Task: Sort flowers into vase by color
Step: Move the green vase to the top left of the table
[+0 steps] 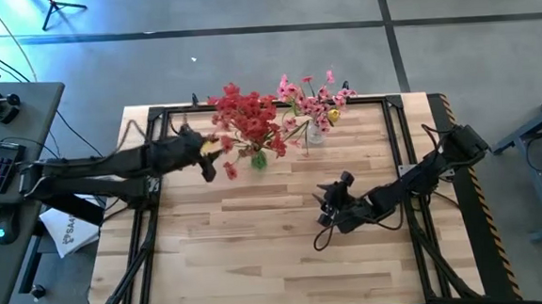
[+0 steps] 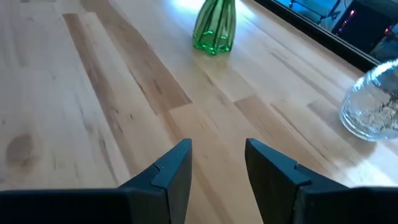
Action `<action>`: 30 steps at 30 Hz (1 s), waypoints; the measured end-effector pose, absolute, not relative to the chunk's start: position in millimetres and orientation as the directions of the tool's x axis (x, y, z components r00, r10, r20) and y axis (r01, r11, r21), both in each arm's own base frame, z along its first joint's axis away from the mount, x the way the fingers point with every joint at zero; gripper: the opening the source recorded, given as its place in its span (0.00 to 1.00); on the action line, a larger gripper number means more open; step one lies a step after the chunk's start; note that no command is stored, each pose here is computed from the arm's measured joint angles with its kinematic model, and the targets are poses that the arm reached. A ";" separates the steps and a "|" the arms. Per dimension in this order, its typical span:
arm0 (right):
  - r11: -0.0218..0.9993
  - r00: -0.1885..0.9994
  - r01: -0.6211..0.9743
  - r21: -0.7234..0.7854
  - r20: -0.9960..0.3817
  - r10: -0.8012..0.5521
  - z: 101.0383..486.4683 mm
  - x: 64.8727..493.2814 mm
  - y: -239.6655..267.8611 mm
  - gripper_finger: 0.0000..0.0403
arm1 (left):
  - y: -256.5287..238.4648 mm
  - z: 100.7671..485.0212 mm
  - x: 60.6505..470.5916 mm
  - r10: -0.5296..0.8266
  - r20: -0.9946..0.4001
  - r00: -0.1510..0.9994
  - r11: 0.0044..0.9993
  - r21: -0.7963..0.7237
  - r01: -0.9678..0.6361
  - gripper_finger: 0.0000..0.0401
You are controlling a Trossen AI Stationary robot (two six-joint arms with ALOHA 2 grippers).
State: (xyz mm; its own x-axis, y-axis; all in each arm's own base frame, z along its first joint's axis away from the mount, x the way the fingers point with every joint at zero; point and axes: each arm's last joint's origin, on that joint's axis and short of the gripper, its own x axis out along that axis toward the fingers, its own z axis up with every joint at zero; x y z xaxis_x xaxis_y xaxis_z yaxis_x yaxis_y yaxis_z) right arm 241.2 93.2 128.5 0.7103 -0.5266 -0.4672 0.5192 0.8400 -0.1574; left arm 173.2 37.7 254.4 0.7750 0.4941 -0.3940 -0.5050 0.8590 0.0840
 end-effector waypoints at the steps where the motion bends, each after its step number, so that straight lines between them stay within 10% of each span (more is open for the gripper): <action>1: 0.842 0.712 0.513 -0.166 -0.466 -0.526 129.4 241.9 93.6 0.36 | 35.8 269.1 171.9 0.489 -0.363 0.794 0.866 0.092 -0.491 0.43; 8: 0.860 0.717 0.472 -0.193 -0.485 -0.501 130.5 241.8 97.9 0.36 | 4.6 332.4 157.4 0.358 -0.325 0.875 0.934 0.132 -0.333 0.43; 17: 0.878 0.702 0.439 -0.192 -0.537 -0.468 126.5 237.1 100.3 0.36 | -21.2 232.8 166.0 0.401 -0.606 0.687 0.891 0.083 -0.446 0.43; 30: 0.878 0.706 0.439 -0.190 -0.532 -0.468 127.2 238.2 100.0 0.36 | 15.4 147.5 195.9 0.534 -0.194 0.823 0.844 0.062 -0.533 0.52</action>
